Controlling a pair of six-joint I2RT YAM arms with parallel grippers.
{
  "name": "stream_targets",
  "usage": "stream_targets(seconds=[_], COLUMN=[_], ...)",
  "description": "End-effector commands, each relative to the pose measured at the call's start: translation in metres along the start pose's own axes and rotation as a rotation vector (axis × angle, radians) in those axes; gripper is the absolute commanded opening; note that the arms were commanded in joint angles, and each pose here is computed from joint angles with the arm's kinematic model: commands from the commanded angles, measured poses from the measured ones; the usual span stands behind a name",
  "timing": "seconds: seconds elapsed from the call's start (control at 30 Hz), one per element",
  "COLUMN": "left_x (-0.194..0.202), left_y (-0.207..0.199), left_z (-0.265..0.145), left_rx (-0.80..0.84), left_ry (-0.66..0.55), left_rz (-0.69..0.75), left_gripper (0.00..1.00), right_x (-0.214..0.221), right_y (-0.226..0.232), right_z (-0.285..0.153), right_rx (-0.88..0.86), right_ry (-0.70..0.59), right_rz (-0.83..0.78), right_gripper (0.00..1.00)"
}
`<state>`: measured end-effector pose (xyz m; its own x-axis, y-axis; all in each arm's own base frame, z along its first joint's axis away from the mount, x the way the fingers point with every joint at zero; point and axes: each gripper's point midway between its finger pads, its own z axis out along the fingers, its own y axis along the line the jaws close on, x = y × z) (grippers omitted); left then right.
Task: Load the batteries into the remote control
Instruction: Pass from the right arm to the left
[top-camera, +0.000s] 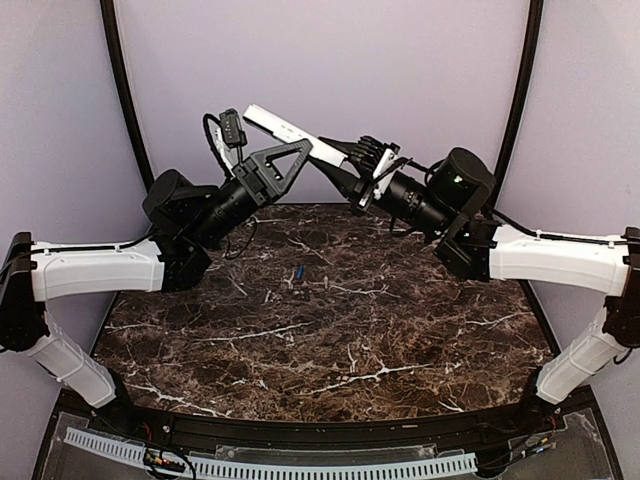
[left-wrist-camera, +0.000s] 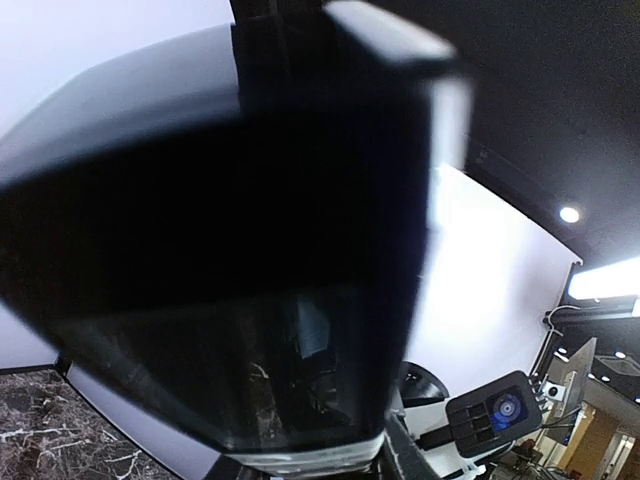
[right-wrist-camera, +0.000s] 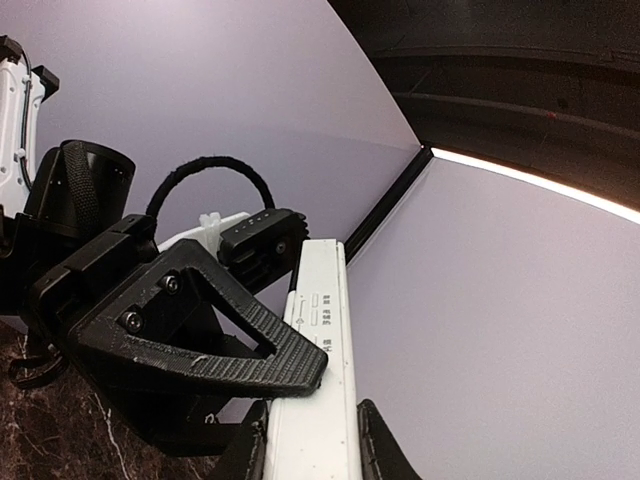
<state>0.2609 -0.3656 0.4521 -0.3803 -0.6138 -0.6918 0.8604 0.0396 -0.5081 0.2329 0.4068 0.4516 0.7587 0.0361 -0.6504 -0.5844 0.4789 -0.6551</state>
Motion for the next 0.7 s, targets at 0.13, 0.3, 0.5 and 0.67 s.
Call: stream_targets(seconds=[0.13, 0.3, 0.5, 0.67], left_x=[-0.0117, -0.0109, -0.0123, -0.0107], left_y=[-0.0128, -0.0133, -0.0163, -0.0157], left_z=[-0.0047, -0.0052, -0.0048, -0.0051], left_rx=[0.023, 0.029, 0.039, 0.038], left_ry=[-0.02, -0.019, -0.019, -0.012], left_rz=[0.037, 0.032, 0.035, 0.031], left_gripper=[0.07, 0.0, 0.0, 0.0], right_x=[-0.0246, -0.0254, -0.0285, -0.0268], right_y=[0.0018, 0.0033, 0.0006, 0.0039], right_z=[-0.0059, -0.0083, -0.012, -0.0147], right_rx=[-0.039, -0.058, -0.053, -0.071], right_ry=[-0.055, -0.045, -0.04, -0.026], right_rz=[-0.025, -0.034, -0.051, -0.065], right_gripper=[0.0, 0.11, 0.4, 0.39])
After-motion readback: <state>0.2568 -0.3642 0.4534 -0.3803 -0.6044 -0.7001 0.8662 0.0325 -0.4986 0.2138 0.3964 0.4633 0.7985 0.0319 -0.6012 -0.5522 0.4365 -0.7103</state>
